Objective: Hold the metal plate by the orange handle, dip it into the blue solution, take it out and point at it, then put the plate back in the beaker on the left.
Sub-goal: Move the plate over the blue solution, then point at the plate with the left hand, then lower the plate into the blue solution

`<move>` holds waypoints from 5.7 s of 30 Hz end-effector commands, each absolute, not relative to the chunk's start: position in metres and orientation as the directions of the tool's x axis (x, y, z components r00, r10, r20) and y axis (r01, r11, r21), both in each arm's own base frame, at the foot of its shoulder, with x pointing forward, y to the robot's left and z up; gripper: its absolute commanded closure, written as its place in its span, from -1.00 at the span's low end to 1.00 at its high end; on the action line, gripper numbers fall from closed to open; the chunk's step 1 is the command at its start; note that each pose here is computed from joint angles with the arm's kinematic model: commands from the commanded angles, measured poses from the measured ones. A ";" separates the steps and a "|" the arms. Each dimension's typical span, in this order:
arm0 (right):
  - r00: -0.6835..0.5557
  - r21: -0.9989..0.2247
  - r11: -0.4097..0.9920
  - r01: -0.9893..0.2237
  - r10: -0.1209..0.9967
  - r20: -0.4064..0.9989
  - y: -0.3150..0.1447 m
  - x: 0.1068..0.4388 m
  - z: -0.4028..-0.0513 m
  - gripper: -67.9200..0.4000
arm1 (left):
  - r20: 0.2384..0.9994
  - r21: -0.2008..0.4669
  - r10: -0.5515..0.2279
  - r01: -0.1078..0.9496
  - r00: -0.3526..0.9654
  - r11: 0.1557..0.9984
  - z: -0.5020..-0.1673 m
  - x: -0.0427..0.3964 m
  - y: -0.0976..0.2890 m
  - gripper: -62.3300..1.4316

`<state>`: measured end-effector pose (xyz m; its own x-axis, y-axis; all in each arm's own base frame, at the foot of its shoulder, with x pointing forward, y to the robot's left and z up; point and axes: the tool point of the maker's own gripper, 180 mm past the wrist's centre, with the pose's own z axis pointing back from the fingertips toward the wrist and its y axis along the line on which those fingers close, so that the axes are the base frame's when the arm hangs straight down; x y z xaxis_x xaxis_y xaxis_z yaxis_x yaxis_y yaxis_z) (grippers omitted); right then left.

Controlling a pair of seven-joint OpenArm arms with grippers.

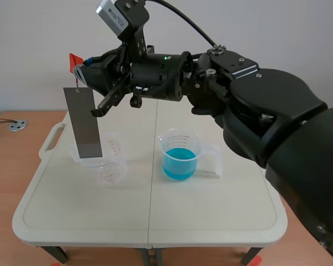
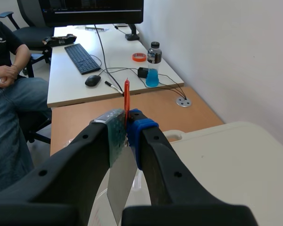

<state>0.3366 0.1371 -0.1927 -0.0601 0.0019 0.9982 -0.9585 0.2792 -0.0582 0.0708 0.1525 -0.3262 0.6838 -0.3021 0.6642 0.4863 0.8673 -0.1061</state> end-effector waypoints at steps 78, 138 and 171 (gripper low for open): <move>-0.030 -0.048 0.614 -0.788 0.039 0.999 -0.033 0.366 -0.122 0.95 | 0.916 0.236 -0.398 0.736 0.049 0.634 -0.266 0.320 0.037 0.89; 0.002 -0.035 0.608 -0.793 0.059 0.998 -0.032 0.365 -0.128 0.95 | 0.893 0.328 -0.448 0.626 0.038 0.707 -0.274 0.311 0.049 0.89; 0.078 0.029 0.611 -0.791 0.054 0.996 -0.026 0.354 -0.158 0.95 | 0.708 0.125 -0.511 0.625 0.488 0.770 -0.342 0.085 0.155 0.89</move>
